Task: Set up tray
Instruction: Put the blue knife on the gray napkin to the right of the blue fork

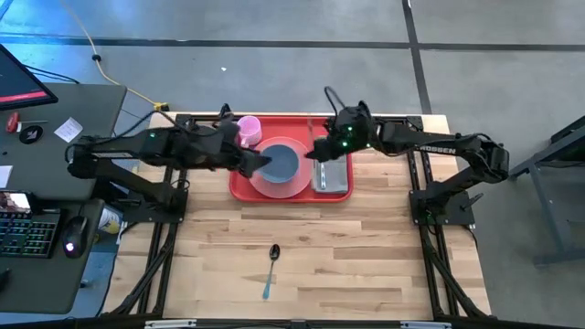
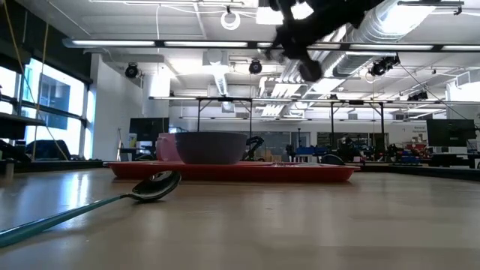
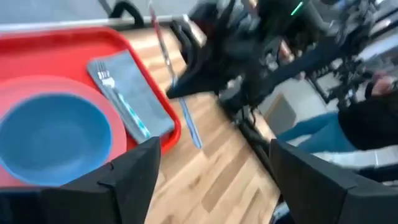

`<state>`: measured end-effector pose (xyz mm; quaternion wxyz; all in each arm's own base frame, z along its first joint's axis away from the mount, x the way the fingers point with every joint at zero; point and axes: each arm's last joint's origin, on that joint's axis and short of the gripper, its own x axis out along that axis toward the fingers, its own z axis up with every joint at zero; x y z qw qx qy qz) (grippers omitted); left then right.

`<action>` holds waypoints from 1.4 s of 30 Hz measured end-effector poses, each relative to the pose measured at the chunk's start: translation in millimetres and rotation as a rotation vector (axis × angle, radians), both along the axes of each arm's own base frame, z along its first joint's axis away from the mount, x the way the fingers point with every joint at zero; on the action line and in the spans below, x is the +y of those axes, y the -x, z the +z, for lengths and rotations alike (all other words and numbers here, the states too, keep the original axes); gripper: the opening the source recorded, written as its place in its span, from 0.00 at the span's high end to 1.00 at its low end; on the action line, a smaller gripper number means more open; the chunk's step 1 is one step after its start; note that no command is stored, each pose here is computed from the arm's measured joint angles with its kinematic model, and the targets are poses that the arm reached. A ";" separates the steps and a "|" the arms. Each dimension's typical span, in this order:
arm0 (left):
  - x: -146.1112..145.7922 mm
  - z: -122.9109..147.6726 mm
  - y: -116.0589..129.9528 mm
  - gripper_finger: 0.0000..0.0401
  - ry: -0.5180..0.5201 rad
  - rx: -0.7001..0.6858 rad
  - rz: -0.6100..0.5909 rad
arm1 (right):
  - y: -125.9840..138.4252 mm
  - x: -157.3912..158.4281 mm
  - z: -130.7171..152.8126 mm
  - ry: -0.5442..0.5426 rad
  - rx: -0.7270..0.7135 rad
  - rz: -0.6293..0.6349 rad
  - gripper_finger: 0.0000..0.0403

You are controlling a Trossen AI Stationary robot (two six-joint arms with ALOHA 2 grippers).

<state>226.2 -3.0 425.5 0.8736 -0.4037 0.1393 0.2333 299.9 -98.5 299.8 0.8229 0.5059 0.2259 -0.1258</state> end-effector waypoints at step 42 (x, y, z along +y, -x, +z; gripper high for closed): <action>28.1 22.4 41.2 0.27 -0.089 -0.077 -0.008 | -1.0 -72.5 -157.9 -0.309 0.693 -0.281 0.94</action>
